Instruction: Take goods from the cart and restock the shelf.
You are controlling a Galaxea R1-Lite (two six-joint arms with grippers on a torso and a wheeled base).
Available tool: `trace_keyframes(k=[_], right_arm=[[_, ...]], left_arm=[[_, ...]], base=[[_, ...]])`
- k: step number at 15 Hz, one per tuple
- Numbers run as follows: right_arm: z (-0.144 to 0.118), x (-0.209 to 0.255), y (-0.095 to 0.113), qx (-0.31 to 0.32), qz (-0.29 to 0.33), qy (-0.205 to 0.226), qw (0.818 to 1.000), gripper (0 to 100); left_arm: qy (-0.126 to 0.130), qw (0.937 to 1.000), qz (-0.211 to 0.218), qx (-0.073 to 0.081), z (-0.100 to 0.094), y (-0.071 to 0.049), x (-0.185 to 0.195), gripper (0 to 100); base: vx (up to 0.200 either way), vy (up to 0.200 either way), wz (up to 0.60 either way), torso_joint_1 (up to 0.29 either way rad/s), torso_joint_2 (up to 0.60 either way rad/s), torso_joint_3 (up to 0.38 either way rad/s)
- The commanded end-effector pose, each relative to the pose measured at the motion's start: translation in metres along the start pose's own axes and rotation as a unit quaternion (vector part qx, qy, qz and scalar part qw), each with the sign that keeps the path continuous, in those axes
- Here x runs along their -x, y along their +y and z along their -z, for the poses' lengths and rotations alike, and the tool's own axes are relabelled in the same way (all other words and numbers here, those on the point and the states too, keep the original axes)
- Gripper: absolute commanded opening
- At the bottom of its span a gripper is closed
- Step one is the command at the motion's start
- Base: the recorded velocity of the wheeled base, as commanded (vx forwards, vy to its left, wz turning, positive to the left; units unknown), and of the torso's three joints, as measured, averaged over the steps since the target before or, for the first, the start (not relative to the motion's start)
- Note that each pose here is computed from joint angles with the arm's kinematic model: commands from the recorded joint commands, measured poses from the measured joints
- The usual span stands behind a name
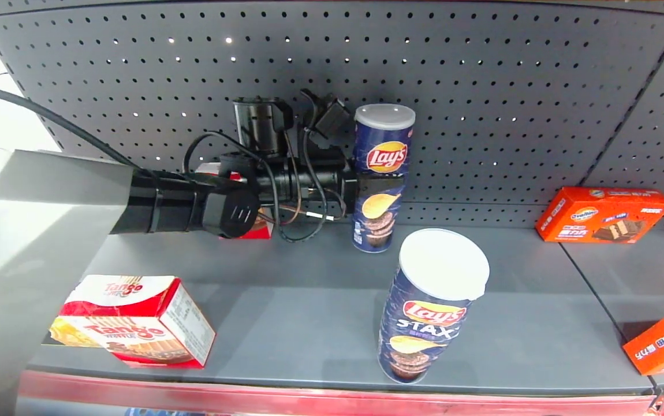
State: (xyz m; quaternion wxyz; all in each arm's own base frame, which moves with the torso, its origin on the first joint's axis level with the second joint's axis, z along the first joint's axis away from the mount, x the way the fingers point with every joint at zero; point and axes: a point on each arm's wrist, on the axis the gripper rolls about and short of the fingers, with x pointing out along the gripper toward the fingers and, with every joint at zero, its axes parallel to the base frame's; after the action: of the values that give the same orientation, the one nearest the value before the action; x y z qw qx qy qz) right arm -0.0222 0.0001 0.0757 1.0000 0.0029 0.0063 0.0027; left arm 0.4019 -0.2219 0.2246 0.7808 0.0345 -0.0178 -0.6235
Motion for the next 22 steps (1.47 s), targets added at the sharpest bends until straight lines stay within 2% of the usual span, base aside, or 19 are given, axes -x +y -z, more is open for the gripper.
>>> trace_keyframes(k=[1, 7, 12, 20, 22], right_arm=[[0.0, 0.0, 0.0, 0.0, 0.0, 0.001, 1.0, 100], [0.0, 0.0, 0.0, 0.0, 0.0, 0.001, 1.0, 100], [0.0, 0.0, 0.0, 0.0, 0.0, 0.001, 1.0, 100], [0.0, 0.0, 0.0, 0.0, 0.0, 0.001, 1.0, 100], [0.0, 0.0, 0.0, 0.0, 0.0, 0.001, 1.0, 100]], left_arm=[[0.007, 1.0, 0.001, 0.001, 0.019, 0.01, -0.01, 0], [0.007, 1.0, 0.001, 0.001, 0.029, 0.017, -0.017, 0], [0.0, 1.0, 0.004, -0.007, 0.032, 0.017, -0.022, 0], [0.005, 1.0, 0.002, -0.005, 0.037, 0.017, -0.023, 0], [0.011, 0.9997, 0.002, -0.021, 0.04, 0.017, -0.023, 0]], base=[[0.0, 0.0, 0.0, 0.0, 0.0, 0.0], [0.0, 0.0, 0.0, 0.0, 0.0, 0.0], [0.0, 0.0, 0.0, 0.0, 0.0, 0.0], [0.0, 0.0, 0.0, 0.0, 0.0, 0.0], [0.0, 0.0, 0.0, 0.0, 0.0, 0.0]])
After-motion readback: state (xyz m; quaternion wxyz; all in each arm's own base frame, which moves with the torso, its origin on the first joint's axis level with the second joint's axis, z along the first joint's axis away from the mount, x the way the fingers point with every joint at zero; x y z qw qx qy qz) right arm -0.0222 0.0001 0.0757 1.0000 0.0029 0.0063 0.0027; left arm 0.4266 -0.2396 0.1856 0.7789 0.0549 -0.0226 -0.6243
